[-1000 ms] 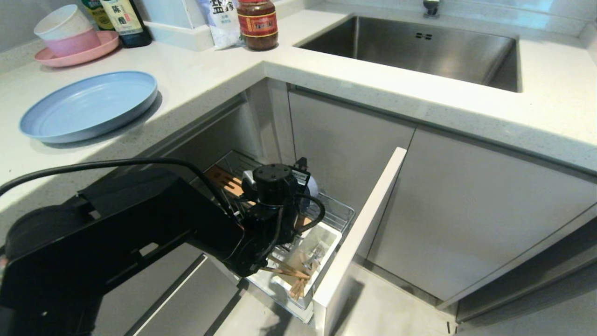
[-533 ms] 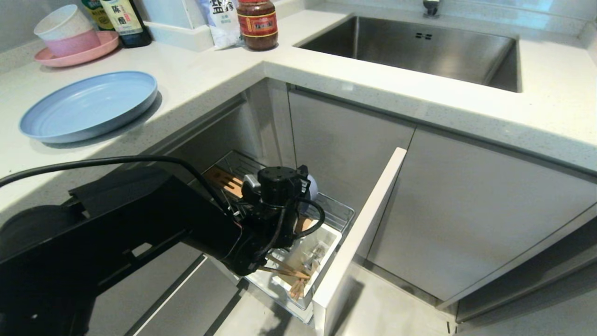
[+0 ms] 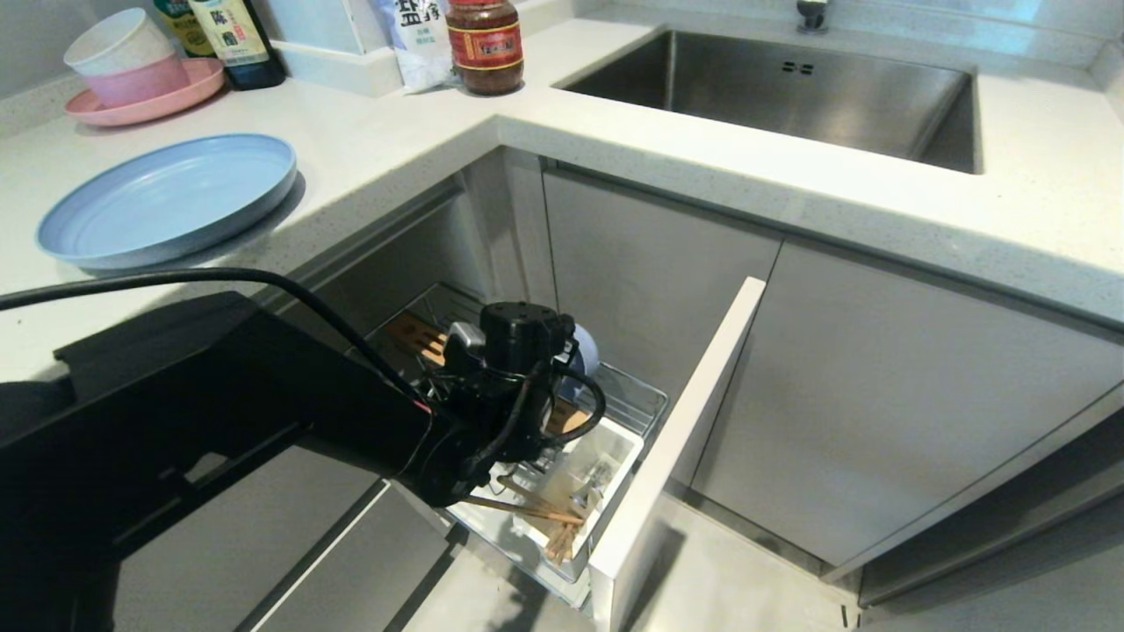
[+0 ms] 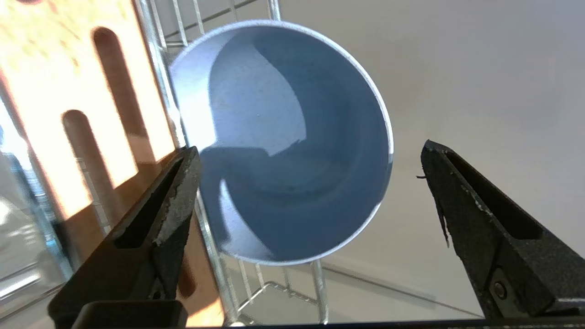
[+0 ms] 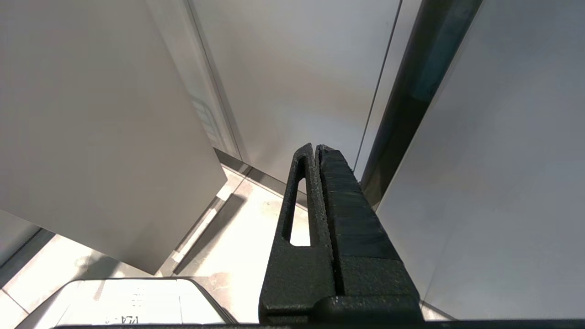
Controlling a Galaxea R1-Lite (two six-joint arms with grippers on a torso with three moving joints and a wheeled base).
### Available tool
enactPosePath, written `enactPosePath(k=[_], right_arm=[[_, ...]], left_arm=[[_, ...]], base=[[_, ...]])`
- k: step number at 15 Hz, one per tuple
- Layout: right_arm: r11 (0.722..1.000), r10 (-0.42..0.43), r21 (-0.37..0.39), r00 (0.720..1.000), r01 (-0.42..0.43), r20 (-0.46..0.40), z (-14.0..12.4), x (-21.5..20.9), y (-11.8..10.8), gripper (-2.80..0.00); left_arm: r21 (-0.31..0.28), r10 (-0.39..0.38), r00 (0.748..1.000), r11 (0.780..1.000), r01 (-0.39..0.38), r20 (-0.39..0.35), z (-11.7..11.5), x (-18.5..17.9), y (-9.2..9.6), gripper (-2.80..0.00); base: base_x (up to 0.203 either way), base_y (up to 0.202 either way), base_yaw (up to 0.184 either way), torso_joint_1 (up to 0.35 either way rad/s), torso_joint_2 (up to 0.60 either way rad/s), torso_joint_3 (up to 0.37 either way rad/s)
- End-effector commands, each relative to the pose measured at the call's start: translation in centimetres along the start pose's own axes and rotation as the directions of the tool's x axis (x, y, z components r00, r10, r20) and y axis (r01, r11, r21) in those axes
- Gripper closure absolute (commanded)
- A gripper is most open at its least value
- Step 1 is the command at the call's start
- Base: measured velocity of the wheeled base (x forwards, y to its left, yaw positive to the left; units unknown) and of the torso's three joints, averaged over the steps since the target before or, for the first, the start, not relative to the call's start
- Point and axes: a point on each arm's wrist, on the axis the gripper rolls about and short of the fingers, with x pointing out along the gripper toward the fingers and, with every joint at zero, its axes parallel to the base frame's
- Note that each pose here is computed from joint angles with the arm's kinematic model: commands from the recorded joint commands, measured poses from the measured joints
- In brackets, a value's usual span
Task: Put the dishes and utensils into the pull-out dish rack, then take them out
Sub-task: Pick up the plate and place it in the cupboard
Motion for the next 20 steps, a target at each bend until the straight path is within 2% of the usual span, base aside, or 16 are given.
enactPosePath(k=[1,9,12,13,18,20], right_arm=[[1.0,0.0,-0.001,1.0,0.0,0.002,0.0,0.0,0.0,0.0],[1.0,0.0,-0.001,1.0,0.0,0.002,0.0,0.0,0.0,0.0],[1.0,0.0,0.0,1.0,0.0,0.002,0.0,0.0,0.0,0.0],[1.0,0.0,-0.001,1.0,0.0,0.002,0.0,0.0,0.0,0.0],[1.0,0.0,0.0,1.0,0.0,0.002,0.0,0.0,0.0,0.0],[1.0,0.0,0.001,1.0,0.0,0.002,0.0,0.0,0.0,0.0]], left_arm=[[-0.004,0.0,1.0,1.0,0.0,0.002,0.6,-0.6,-0.6,-2.8],[0.032,0.025,1.0,0.999,-0.025,-0.007,0.8,-1.2,-0.7,-2.8],[0.047,0.028,1.0,0.999,-0.028,-0.002,2.0,-3.5,-2.7,-2.8],[0.053,0.022,1.0,0.998,-0.022,0.006,2.4,-4.2,-3.4,0.0],[0.102,-0.032,0.999,0.994,0.028,0.039,5.2,-8.1,-6.9,0.0],[0.171,-0.057,0.996,0.984,0.044,0.071,5.9,-9.3,-8.2,0.0]], base=[[0.0,0.0,0.0,0.0,0.0,0.0],[0.0,0.0,0.0,0.0,0.0,0.0],[0.0,0.0,0.0,0.0,0.0,0.0],[0.0,0.0,0.0,0.0,0.0,0.0],[0.0,0.0,0.0,0.0,0.0,0.0],[0.0,0.0,0.0,0.0,0.0,0.0]])
